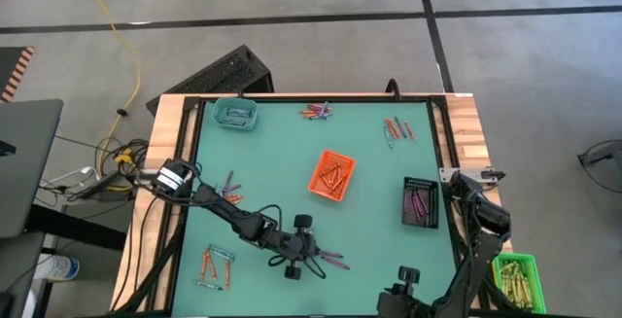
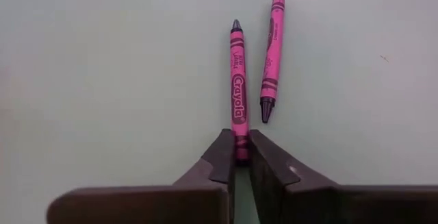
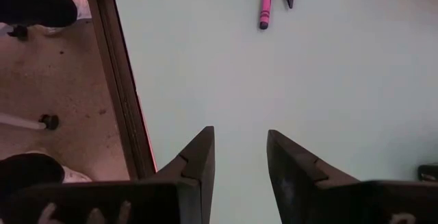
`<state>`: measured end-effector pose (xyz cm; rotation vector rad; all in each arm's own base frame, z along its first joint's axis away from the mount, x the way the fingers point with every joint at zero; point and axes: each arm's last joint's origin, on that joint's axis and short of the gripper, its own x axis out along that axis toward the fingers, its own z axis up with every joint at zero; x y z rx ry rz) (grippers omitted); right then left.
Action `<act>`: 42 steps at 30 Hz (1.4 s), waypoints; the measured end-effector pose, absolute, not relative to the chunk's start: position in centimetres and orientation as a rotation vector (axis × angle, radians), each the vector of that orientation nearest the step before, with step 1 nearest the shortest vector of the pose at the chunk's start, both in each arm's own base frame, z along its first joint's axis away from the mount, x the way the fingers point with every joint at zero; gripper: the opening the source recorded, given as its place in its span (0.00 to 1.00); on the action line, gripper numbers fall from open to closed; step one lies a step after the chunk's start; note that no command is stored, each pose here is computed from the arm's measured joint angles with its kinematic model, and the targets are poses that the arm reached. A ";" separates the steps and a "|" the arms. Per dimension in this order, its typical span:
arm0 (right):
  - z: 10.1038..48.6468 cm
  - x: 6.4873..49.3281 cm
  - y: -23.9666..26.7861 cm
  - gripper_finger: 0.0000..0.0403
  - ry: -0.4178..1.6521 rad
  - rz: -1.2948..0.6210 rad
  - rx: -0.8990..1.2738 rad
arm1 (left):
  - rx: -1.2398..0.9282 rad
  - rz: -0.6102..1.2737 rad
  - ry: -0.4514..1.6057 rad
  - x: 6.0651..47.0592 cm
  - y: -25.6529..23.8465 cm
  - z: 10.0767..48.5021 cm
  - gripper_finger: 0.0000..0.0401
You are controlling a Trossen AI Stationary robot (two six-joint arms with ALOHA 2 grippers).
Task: Sort crayons
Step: Put the violet crayon into black bin
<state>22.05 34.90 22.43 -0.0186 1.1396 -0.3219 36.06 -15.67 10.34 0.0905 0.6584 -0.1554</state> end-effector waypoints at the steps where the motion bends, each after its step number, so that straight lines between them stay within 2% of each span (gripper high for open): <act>1: 22.4 22.1 34.9 0.31 1.140 -0.322 -0.019 | 0.095 -0.154 0.661 36.0 -15.7 10.3 0.02; 19: 22.4 22.1 34.9 0.31 1.140 -0.321 -0.015 | 0.163 -0.097 0.616 36.3 -15.4 10.7 0.00; 31: 22.4 22.1 34.8 0.31 1.129 -0.351 0.000 | 0.225 -0.055 0.545 36.3 -14.2 14.2 0.00; 35: 22.6 22.2 34.4 0.31 0.999 -0.434 0.014 | 0.257 -0.064 0.492 36.2 -14.1 15.8 0.00; 42: 23.1 22.9 34.2 0.31 0.763 -0.464 -0.040 | 0.308 -0.129 0.345 35.9 -14.2 19.3 0.01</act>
